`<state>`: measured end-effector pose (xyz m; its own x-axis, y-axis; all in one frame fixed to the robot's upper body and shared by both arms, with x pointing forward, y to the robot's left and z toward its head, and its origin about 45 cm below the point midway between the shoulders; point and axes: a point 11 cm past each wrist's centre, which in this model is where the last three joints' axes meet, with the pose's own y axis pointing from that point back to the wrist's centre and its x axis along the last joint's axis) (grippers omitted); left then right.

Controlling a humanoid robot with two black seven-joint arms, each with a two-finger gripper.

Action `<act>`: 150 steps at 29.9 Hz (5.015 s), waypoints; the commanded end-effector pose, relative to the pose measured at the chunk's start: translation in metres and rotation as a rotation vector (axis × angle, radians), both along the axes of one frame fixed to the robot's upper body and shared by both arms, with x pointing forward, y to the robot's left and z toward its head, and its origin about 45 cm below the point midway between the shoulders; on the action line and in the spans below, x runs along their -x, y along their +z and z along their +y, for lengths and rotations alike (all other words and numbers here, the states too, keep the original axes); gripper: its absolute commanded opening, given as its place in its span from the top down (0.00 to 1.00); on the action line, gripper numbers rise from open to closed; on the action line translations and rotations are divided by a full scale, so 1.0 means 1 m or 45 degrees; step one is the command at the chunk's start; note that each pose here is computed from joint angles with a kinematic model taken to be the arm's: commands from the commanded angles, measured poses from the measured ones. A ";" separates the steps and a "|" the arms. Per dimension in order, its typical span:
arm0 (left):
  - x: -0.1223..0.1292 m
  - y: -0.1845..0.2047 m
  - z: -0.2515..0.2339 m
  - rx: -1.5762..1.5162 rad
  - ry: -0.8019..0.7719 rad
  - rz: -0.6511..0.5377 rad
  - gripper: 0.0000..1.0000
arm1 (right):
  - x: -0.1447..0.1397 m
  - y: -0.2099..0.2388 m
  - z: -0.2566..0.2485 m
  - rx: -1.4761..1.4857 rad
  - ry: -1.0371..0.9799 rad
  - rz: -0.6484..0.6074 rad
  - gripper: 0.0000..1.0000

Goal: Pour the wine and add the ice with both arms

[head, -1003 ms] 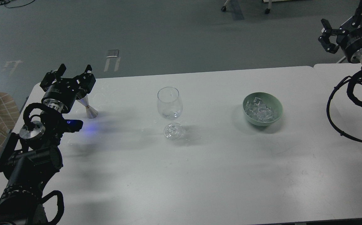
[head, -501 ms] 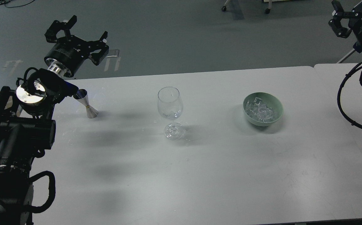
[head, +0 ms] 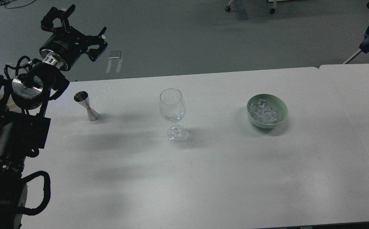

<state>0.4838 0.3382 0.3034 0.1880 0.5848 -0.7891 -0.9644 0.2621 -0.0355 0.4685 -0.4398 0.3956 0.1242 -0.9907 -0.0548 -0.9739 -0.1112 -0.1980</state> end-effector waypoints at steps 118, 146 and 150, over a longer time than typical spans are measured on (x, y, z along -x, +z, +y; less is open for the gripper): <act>0.028 -0.022 -0.001 0.017 0.011 0.055 0.02 | 0.054 -0.224 0.150 2.197 0.967 0.452 0.58; 0.028 -0.020 0.001 0.024 0.030 0.034 0.02 | 0.056 -0.234 0.147 2.182 0.947 0.468 0.57; 0.028 -0.020 0.001 0.024 0.030 0.034 0.02 | 0.054 -0.234 0.151 2.180 0.936 0.451 0.57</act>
